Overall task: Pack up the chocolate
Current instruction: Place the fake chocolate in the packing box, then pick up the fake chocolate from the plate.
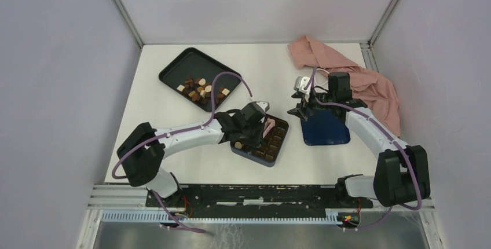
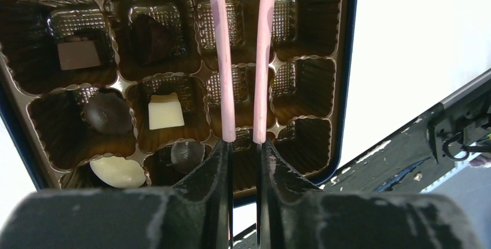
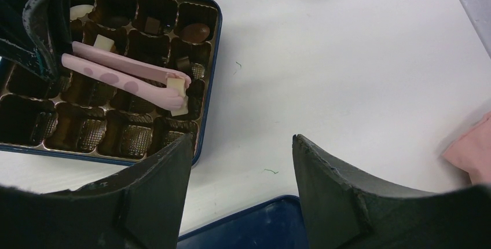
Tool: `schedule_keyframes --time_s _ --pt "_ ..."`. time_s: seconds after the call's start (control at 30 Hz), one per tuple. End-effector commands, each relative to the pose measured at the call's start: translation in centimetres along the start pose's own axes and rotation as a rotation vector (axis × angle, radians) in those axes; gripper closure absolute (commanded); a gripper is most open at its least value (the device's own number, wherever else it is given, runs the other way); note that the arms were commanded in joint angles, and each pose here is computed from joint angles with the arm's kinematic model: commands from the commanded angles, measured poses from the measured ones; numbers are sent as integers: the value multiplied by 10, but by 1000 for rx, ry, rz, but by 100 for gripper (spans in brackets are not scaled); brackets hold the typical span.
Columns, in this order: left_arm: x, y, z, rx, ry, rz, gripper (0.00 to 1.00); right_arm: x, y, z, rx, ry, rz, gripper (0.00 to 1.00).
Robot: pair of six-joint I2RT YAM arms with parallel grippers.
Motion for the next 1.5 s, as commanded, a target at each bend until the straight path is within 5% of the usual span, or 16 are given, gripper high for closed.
schedule_keyframes --time_s 0.0,0.27,0.87,1.47 --pt "-14 1 -15 7 -4 -49 74 -13 2 -13 28 38 -34 30" --pt "-16 3 -18 2 -10 -53 59 -13 2 -13 28 37 -33 30" --pt "-38 55 -34 112 12 -197 61 -15 3 -12 28 41 -39 30" --pt "-138 129 121 -105 210 -333 62 -18 4 -12 24 43 -49 30"
Point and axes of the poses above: each gripper's point midway between its finger pads, its own y axis back along the fingers, its own z axis along the line the jaws close on, x = y × z, the point moved 4 cm from there along y, back along the fingers, and after that the axes turned 15 degrees about y, right-handed, at the moved point
